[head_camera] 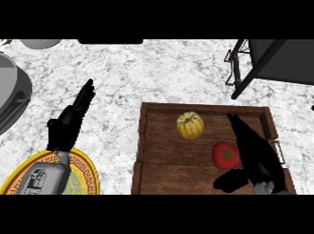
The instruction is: Pick the tomato from the tray and place it in the tiered shelf
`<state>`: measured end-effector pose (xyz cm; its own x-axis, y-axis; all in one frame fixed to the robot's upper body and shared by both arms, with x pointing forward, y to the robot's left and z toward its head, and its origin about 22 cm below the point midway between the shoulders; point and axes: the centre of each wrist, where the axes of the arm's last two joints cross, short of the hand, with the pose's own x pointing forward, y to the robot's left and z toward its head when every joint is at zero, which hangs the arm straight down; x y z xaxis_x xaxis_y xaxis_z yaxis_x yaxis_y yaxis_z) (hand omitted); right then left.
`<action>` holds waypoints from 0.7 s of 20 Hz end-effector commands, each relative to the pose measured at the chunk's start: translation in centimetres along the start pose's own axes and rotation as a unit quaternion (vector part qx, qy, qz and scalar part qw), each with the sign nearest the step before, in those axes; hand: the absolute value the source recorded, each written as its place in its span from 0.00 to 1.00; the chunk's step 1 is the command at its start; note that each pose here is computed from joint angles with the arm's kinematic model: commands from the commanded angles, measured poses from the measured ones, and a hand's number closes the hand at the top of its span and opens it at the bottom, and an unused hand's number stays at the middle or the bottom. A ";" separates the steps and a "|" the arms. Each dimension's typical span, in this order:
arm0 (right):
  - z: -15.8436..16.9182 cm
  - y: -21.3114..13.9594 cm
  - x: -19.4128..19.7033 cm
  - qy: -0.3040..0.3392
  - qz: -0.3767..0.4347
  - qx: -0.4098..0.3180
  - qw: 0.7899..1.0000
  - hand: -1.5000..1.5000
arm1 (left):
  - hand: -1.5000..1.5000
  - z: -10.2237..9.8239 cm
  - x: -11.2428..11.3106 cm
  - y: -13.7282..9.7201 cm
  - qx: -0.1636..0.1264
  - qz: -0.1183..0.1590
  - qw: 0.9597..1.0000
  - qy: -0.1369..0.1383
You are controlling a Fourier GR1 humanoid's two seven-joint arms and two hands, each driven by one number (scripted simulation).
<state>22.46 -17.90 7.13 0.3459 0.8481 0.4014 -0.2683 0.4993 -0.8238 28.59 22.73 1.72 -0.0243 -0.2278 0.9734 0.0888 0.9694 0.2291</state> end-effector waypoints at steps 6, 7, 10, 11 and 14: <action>-0.8 2.4 -0.7 0.000 0.052 0.046 0.998 1.00 | 0.50 -0.4 0.2 -1.5 0.010 0.001 1.000 0.003; 0.0 3.4 -1.3 -0.011 0.043 0.023 0.999 1.00 | 0.50 0.3 1.5 -1.6 -0.004 0.008 1.000 0.003; -0.9 0.9 -2.0 -0.025 0.077 0.015 0.997 1.00 | 0.50 -0.4 2.0 1.0 -0.009 0.002 1.000 -0.004; -0.5 1.5 -2.3 -0.028 0.065 0.002 0.997 1.00 | 0.50 1.0 -0.1 -1.3 -0.002 0.001 1.000 -0.005; 0.1 3.4 1.5 -0.041 0.054 -0.015 0.998 1.00 | 0.50 -0.8 -0.8 -1.5 -0.012 0.014 1.000 0.003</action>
<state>22.29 -17.72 4.57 0.2607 0.9074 0.3297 -0.3002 0.4007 -0.8656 28.77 22.36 1.81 -0.0226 -0.2203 0.9752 0.0949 0.9705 0.2215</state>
